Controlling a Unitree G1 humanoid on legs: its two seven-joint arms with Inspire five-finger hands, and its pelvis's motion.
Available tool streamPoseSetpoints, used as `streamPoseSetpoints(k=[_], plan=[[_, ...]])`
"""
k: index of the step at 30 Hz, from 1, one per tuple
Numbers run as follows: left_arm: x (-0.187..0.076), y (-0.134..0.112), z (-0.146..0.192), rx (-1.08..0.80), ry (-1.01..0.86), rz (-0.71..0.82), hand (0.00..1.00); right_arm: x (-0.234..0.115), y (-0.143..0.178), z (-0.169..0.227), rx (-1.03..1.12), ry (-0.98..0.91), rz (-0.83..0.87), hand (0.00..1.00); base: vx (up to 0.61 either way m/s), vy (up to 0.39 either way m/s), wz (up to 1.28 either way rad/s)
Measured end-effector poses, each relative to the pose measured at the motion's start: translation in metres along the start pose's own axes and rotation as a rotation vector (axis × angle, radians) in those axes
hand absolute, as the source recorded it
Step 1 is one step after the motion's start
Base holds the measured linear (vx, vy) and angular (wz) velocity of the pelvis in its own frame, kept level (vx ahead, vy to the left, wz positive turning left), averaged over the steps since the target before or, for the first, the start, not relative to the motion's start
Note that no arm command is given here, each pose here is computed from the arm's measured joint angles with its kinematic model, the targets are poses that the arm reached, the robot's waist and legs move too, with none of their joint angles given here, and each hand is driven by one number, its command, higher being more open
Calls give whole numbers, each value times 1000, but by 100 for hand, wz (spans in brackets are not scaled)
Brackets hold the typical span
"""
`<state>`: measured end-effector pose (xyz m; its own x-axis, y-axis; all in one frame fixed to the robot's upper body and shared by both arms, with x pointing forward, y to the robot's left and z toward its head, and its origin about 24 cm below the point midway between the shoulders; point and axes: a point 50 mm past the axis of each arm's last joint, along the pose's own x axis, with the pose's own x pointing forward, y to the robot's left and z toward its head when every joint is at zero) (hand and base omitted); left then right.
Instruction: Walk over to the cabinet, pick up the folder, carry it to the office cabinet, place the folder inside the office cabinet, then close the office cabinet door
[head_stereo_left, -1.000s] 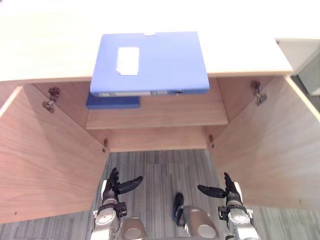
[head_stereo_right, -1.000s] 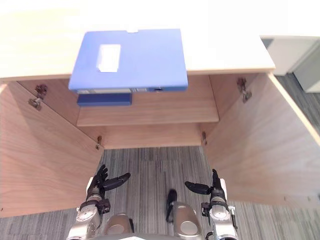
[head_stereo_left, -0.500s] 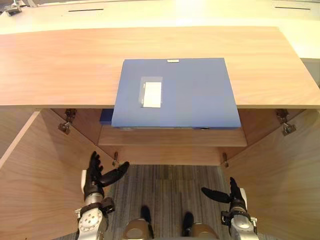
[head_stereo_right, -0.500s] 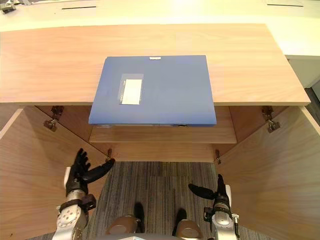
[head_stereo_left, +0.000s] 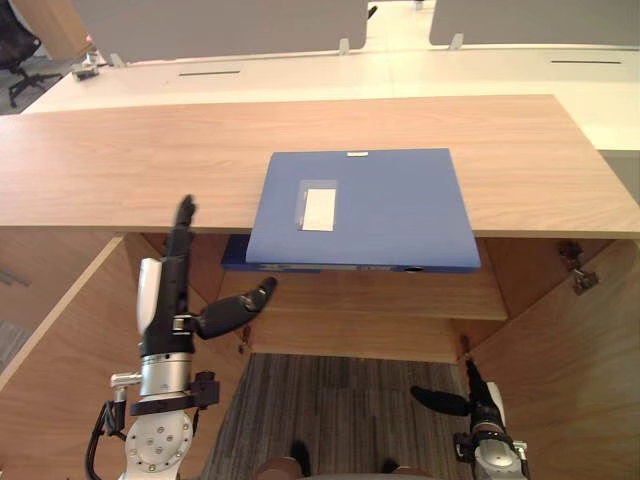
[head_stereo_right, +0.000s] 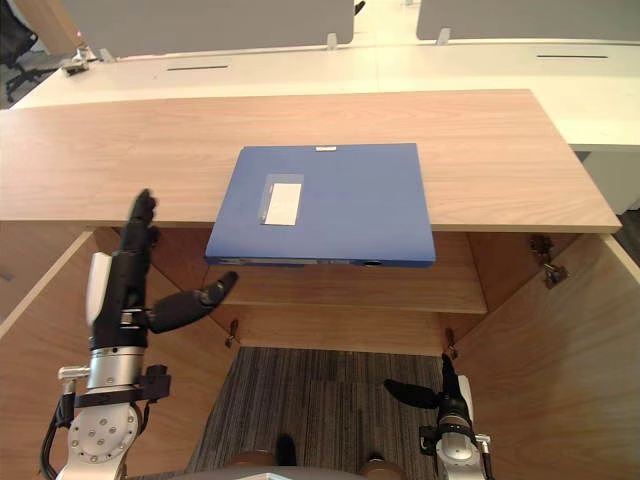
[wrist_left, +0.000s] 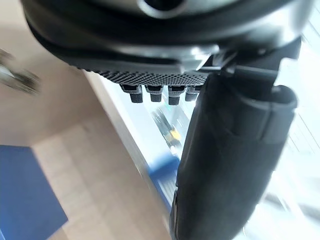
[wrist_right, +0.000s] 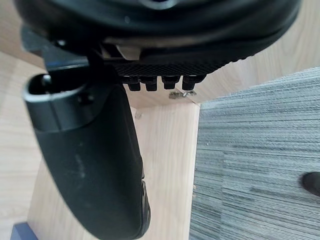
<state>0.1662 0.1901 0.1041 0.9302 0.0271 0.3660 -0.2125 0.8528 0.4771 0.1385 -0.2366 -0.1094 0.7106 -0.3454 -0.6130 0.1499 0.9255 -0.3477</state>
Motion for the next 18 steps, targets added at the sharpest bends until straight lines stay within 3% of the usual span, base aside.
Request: streamPoseSetpoints(k=[9,16,17,18], plan=[[10,-24,15,283,-224,-223,100,-8,7,-23,-81,73,43,100,11,-7,-21],[19,-32,2,490,-223,-162,100,-10,8,-26,-80,82,42,100,15,-3,-7],[21,-33,-5,531,-205,-161,0,-11,8,-28,-80,89,43,100,0,0,0],[22,-33,-8,550,-192,-161,0,-11,8,-29,-80,92,44,100,0,0,0]])
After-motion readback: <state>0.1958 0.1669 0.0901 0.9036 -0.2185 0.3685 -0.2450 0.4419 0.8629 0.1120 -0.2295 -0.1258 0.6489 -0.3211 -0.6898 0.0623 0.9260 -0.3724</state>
